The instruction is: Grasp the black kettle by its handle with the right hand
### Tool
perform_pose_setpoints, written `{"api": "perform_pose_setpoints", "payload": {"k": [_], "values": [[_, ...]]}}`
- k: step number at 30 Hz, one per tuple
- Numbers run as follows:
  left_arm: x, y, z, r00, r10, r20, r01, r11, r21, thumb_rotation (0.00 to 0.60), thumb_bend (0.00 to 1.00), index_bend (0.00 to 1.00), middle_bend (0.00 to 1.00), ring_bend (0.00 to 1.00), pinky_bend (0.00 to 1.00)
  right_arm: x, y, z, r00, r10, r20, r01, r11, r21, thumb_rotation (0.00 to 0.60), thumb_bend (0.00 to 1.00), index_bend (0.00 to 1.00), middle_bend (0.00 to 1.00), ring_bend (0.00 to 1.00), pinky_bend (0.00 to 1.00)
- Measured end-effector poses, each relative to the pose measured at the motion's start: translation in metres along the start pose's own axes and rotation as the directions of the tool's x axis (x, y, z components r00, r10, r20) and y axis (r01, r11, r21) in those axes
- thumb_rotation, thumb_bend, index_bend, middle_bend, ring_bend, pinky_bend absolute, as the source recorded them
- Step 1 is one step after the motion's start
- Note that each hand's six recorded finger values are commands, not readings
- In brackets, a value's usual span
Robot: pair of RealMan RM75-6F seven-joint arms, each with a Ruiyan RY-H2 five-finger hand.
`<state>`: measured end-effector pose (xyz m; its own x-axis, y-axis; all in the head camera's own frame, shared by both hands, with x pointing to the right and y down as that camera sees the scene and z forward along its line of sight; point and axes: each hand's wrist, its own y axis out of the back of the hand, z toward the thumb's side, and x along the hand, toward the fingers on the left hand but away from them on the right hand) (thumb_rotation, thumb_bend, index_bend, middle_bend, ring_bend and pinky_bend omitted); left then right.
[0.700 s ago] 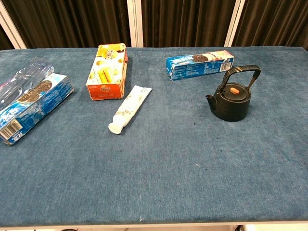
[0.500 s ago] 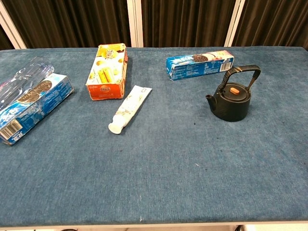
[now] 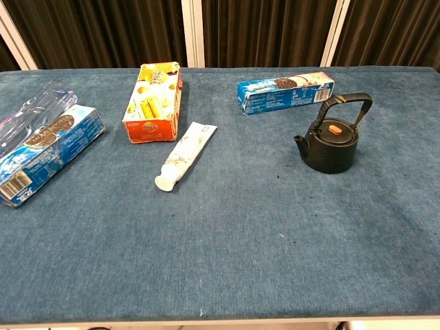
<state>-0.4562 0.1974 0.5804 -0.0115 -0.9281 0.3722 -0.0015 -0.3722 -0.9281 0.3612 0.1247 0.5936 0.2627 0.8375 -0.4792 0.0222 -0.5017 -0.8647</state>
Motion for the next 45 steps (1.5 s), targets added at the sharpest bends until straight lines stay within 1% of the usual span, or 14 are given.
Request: {"api": "perform_pose_setpoints", "payload": {"k": [2, 4, 7, 9, 13, 17, 28, 33, 45], "values": [[-0.001, 0.0, -0.002, 1.0, -0.001, -0.006, 0.001, 1.0, -0.002, 0.6, 0.08, 0.18, 0.21, 0.11, 0.03, -0.02, -0.005, 0.015, 0.998, 0.047, -0.041, -0.046, 0.999, 0.027, 0.6, 0.07, 0.12, 0.14, 0.08, 0.08], [-0.001, -0.001, -0.004, 1.0, -0.005, -0.013, 0.005, 1.0, -0.001, 0.6, 0.08, 0.18, 0.21, 0.11, 0.03, -0.04, -0.009, 0.032, 0.993, 0.086, -0.082, -0.082, 0.995, 0.053, 0.6, 0.07, 0.19, 0.19, 0.14, 0.1], [-0.002, -0.002, -0.006, 1.0, -0.009, -0.02, 0.009, 1.0, 0.002, 0.6, 0.08, 0.18, 0.21, 0.11, 0.03, -0.065, -0.017, 0.055, 0.984, 0.126, -0.127, -0.117, 0.99, 0.075, 0.6, 0.06, 0.28, 0.25, 0.2, 0.12], [-0.002, -0.002, -0.007, 1.0, -0.012, -0.024, 0.012, 1.0, 0.002, 0.6, 0.08, 0.18, 0.21, 0.11, 0.03, -0.076, -0.023, 0.065, 0.98, 0.142, -0.142, -0.131, 0.988, 0.084, 0.6, 0.06, 0.33, 0.28, 0.24, 0.14], [-0.001, -0.003, -0.008, 0.999, -0.016, -0.028, 0.016, 1.0, 0.003, 0.6, 0.08, 0.18, 0.21, 0.11, 0.03, -0.091, -0.031, 0.077, 0.975, 0.161, -0.152, -0.147, 0.984, 0.096, 0.6, 0.06, 0.37, 0.31, 0.28, 0.14], [0.0, -0.004, -0.008, 0.999, -0.017, -0.03, 0.018, 1.0, 0.004, 0.6, 0.08, 0.18, 0.21, 0.11, 0.03, -0.096, -0.036, 0.079, 0.973, 0.176, -0.15, -0.16, 0.981, 0.109, 0.6, 0.06, 0.4, 0.34, 0.3, 0.15], [0.001, -0.005, -0.01, 0.999, -0.023, -0.035, 0.023, 1.0, 0.006, 0.6, 0.08, 0.18, 0.21, 0.11, 0.03, -0.102, -0.043, 0.084, 0.969, 0.195, -0.15, -0.181, 0.978, 0.103, 0.6, 0.06, 0.56, 0.45, 0.42, 0.18], [0.0, -0.006, -0.011, 0.999, -0.025, -0.038, 0.025, 1.0, 0.005, 0.6, 0.08, 0.18, 0.21, 0.11, 0.03, -0.104, -0.048, 0.085, 0.966, 0.212, -0.147, -0.197, 0.974, 0.11, 0.6, 0.06, 0.6, 0.48, 0.46, 0.18], [-0.001, -0.007, -0.015, 0.999, -0.028, -0.045, 0.028, 1.0, 0.003, 0.6, 0.08, 0.18, 0.21, 0.11, 0.03, -0.108, -0.06, 0.086, 0.959, 0.248, -0.14, -0.241, 0.968, 0.063, 0.6, 0.06, 0.74, 0.59, 0.59, 0.21]]}}
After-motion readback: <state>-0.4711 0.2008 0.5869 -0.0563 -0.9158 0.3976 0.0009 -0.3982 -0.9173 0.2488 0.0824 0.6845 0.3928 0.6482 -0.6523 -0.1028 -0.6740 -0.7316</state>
